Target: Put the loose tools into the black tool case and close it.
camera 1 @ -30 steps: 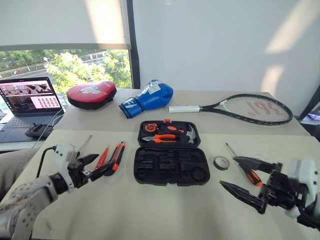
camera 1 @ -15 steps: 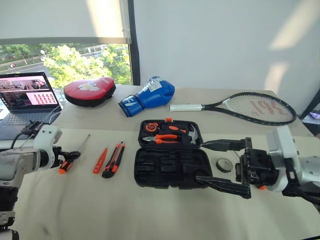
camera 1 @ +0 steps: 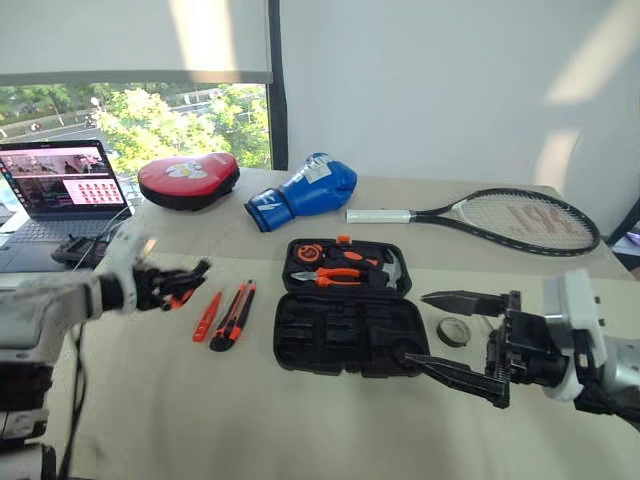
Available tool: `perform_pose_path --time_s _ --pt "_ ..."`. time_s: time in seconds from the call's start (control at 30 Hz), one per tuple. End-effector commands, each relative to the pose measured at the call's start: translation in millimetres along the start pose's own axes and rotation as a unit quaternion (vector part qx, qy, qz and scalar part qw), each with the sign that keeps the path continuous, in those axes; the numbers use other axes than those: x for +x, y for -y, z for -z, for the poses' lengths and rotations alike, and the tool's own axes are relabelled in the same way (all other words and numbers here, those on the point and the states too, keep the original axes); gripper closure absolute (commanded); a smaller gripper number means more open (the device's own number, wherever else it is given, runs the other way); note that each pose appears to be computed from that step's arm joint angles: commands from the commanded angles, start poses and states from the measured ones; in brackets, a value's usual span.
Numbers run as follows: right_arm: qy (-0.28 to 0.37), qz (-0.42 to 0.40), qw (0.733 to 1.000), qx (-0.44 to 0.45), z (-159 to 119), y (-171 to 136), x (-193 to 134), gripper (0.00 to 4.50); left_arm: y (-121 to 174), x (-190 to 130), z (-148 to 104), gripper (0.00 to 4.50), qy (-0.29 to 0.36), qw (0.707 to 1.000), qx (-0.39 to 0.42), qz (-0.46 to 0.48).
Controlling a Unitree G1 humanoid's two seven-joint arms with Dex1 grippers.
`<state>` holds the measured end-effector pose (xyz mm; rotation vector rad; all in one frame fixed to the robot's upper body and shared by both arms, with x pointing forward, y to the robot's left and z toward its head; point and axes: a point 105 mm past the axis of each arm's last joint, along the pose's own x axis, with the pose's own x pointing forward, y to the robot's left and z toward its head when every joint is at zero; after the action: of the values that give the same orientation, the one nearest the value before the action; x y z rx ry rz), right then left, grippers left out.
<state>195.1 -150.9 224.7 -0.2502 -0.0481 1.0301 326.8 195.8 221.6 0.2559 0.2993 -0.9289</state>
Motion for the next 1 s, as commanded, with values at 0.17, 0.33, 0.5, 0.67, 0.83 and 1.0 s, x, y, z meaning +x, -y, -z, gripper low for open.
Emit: perform_pose_path --time_s 0.17,0.33,0.5,0.67,0.83,1.0 --pt "-0.060 0.127 0.990 -0.013 10 -2 -45 0.00 35 90 -3 3.70 -0.091 0.972 0.148 0.156" --pt "-0.089 0.169 0.982 -0.006 16 -14 -66 0.00 35 125 12 3.70 -0.149 0.950 0.202 0.188" --pt "-0.084 0.175 0.981 -0.009 14 -21 -63 0.00 30 145 22 3.70 -0.176 0.934 0.251 0.186" --pt "-0.080 0.174 0.981 -0.013 12 -21 -61 0.00 26 159 20 3.70 -0.181 0.927 0.274 0.179" --pt "-0.078 0.172 0.982 -0.015 11 -22 -59 0.00 26 163 22 3.70 -0.183 0.925 0.281 0.179" --pt "-0.076 0.169 0.983 -0.014 10 -22 -57 0.00 28 160 -3 1.76 -0.107 0.942 0.267 0.175"
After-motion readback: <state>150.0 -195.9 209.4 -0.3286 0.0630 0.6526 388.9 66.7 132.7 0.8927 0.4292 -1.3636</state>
